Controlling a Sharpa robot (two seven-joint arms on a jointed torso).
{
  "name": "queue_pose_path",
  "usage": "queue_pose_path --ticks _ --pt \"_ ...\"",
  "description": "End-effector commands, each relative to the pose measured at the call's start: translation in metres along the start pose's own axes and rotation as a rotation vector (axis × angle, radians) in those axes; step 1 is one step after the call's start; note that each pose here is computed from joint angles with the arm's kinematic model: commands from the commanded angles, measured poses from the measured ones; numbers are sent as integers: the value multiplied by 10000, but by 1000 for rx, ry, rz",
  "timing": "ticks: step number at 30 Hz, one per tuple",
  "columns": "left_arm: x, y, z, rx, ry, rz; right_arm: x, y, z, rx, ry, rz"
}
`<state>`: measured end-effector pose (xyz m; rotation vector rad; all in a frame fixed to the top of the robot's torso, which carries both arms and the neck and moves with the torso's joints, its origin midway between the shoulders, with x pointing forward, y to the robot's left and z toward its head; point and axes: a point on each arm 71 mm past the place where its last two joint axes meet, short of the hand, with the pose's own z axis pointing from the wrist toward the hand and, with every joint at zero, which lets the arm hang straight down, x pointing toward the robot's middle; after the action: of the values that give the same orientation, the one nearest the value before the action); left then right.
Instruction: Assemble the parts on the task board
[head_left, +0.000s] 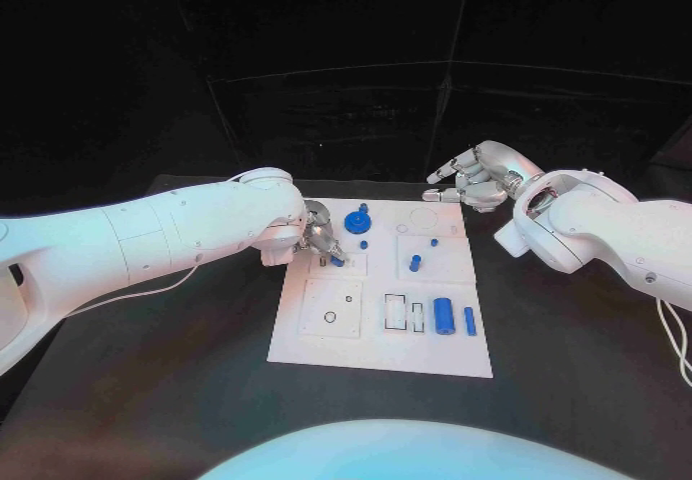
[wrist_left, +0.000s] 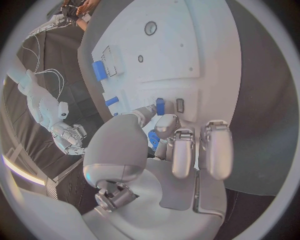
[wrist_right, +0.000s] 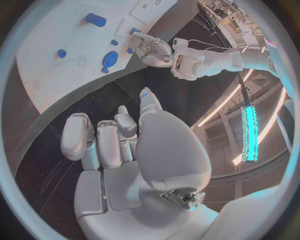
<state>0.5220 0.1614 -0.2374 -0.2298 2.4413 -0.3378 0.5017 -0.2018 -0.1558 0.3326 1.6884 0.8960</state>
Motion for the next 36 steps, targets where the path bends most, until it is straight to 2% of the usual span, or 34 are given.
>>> queue_pose_path --ticks 1,16,36 --pt "-3 23 -1 -21 -5 21 0 18 6 -7 5 1" --pt "42 -82 18 -16 30 52 6 23 10 -7 6 1" --pt "31 -134 44 -27 26 56 14 35 15 -14 8 -15"
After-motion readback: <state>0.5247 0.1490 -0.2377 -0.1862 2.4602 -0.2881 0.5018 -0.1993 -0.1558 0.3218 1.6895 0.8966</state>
